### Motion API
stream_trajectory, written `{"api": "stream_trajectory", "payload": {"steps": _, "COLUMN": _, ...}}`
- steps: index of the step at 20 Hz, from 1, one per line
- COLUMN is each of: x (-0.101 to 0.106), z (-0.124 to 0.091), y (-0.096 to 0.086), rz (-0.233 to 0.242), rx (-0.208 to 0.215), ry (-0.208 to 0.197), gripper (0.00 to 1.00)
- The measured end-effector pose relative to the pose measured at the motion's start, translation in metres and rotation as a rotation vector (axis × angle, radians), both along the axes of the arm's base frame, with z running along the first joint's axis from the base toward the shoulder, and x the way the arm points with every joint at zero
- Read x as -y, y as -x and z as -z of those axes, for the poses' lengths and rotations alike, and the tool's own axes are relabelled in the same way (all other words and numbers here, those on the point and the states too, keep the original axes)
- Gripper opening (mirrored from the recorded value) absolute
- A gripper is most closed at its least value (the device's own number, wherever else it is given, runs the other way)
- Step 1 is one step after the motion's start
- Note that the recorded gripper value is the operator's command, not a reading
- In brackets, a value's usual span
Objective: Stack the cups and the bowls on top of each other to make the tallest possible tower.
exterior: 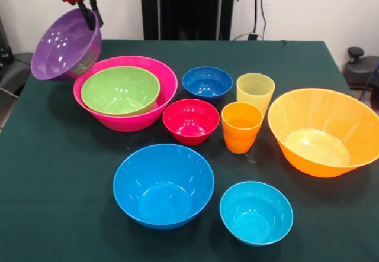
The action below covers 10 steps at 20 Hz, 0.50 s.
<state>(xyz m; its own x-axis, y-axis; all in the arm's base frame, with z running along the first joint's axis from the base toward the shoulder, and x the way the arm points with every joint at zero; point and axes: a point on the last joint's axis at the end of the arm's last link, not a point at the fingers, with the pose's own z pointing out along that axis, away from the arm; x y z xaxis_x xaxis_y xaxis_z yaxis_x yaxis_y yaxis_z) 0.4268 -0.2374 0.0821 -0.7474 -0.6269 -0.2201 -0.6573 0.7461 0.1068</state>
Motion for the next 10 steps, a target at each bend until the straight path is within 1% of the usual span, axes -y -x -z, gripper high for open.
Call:
{"api": "stream_trajectory", "payload": {"steps": 3, "x": 0.005, "z": 0.003, "y": 0.01, "rz": 0.022, "rx": 0.002, "ry": -0.005, "gripper": 0.0}}
{"api": "stream_trajectory", "payload": {"steps": 10, "x": 0.002, "z": 0.011, "y": 0.029, "rz": 0.053, "rx": 0.005, "ry": -0.029, "gripper": 0.0}}
